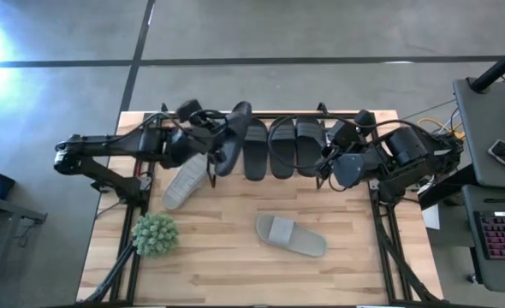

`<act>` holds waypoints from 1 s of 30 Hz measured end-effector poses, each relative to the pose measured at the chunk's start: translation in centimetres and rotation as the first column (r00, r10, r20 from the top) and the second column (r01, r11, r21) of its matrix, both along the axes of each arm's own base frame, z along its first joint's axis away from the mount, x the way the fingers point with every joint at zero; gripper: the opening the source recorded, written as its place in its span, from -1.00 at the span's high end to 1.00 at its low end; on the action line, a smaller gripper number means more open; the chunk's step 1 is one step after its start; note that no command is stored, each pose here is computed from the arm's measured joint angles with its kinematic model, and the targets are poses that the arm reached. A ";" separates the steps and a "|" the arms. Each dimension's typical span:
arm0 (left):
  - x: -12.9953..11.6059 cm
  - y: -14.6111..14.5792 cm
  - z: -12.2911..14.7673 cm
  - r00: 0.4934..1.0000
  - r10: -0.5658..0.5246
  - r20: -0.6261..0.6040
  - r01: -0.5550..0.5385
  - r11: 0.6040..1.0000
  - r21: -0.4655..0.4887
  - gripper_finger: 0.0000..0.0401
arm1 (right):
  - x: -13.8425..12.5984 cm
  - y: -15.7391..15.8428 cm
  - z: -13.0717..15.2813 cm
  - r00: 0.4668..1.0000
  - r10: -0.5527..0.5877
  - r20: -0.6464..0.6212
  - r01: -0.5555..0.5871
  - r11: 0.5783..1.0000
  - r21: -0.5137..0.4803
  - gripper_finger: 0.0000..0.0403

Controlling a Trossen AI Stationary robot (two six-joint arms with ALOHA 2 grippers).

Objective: Pick and place slides into the shelf
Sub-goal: Put the black slipper on the shelf

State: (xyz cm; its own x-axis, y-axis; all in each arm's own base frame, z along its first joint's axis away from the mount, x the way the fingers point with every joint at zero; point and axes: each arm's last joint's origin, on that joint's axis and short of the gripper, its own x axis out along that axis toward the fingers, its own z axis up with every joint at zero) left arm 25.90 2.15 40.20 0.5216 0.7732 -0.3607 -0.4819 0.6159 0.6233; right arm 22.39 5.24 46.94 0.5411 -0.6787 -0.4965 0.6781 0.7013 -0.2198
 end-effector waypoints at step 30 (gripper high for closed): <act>4.9 0.8 -7.7 0.935 0.062 -0.350 -0.039 0.997 0.071 0.16 | 0.0 0.0 -0.4 0.999 0.020 -0.030 -0.020 1.000 0.007 0.33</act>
